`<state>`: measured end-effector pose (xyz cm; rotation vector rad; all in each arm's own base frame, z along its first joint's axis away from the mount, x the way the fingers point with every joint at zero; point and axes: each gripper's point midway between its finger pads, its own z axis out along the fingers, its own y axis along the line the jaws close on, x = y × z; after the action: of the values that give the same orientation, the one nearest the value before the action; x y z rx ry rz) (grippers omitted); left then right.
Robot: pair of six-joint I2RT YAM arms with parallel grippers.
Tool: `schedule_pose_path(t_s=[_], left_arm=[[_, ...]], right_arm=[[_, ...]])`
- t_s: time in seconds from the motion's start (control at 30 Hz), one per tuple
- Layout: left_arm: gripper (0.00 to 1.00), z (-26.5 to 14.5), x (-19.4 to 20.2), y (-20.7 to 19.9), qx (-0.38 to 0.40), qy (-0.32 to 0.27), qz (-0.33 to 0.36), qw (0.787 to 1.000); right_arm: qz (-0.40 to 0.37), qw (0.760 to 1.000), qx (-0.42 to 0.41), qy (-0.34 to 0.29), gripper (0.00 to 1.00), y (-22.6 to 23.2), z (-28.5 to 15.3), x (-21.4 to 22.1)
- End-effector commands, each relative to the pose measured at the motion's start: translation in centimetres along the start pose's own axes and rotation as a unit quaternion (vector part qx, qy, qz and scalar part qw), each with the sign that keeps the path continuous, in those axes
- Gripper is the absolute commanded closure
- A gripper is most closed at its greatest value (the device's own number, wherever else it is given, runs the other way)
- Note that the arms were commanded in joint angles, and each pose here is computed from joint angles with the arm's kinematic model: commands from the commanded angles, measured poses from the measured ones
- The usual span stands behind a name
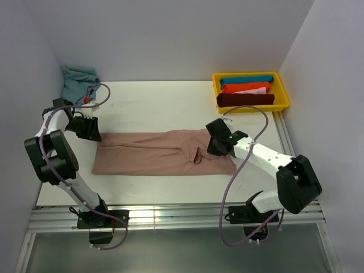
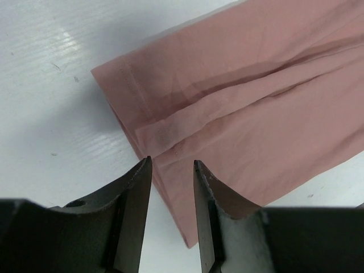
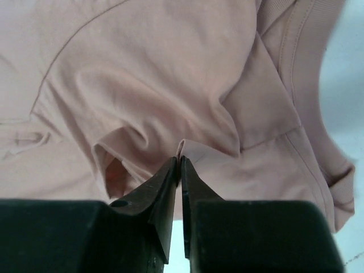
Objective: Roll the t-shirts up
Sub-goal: Fold the tshirt
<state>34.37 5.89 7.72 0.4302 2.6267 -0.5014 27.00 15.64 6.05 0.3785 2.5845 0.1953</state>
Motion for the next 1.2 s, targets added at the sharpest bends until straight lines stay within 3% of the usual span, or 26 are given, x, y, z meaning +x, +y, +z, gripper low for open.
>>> schedule_pose_path(t_s=[0.0,0.2,0.5,0.57,0.6,0.67,0.7,0.8,0.97,1.17], left_arm=[[0.59,-1.9,-2.0,-1.7,-0.002,-0.056,-0.005,0.998],[0.59,-4.0,-5.2,-2.2,-0.037,-0.149,-0.016,0.988],[0.62,-4.6,-5.5,-3.7,-0.049,-0.216,-0.040,0.974],[0.62,-4.3,-5.3,-3.9,-0.045,-0.219,-0.043,0.974],[0.62,-4.3,-5.3,-4.3,-0.038,-0.222,-0.045,0.973],[0.62,-4.2,-5.0,-4.4,-0.036,-0.222,-0.049,0.973],[0.62,-4.1,-4.9,-4.5,-0.034,-0.221,-0.053,0.973],[0.62,-4.2,-4.7,-4.7,-0.037,-0.229,-0.050,0.972],[0.61,-4.6,-4.7,-5.6,-0.033,-0.251,-0.045,0.966],[0.61,-4.2,-4.1,-6.1,-0.028,-0.256,-0.052,0.965]], right_arm=[[0.013,0.999,-0.009,-0.028,0.86,0.0,-1.4,-0.4],[0.020,0.999,-0.012,-0.031,0.93,-0.7,-2.1,1.5],[0.039,0.999,-0.010,-0.015,0.94,-1.9,-1.2,5.6],[0.043,0.999,-0.006,-0.015,0.88,-2.1,-1.0,6.1],[0.044,0.999,-0.002,-0.017,0.75,-2.3,-1.0,6.2],[0.053,0.998,-0.001,-0.029,0.68,-2.4,-1.4,6.0],[0.057,0.998,-0.002,-0.034,0.59,-2.5,-1.7,5.7],[0.074,0.995,-0.005,-0.072,0.49,-2.5,-3.4,3.8],[0.086,0.988,-0.016,-0.129,0.46,-1.9,-5.5,-0.8],[0.096,0.987,0.003,-0.129,0.52,-2.9,-2.2,-5.4]])
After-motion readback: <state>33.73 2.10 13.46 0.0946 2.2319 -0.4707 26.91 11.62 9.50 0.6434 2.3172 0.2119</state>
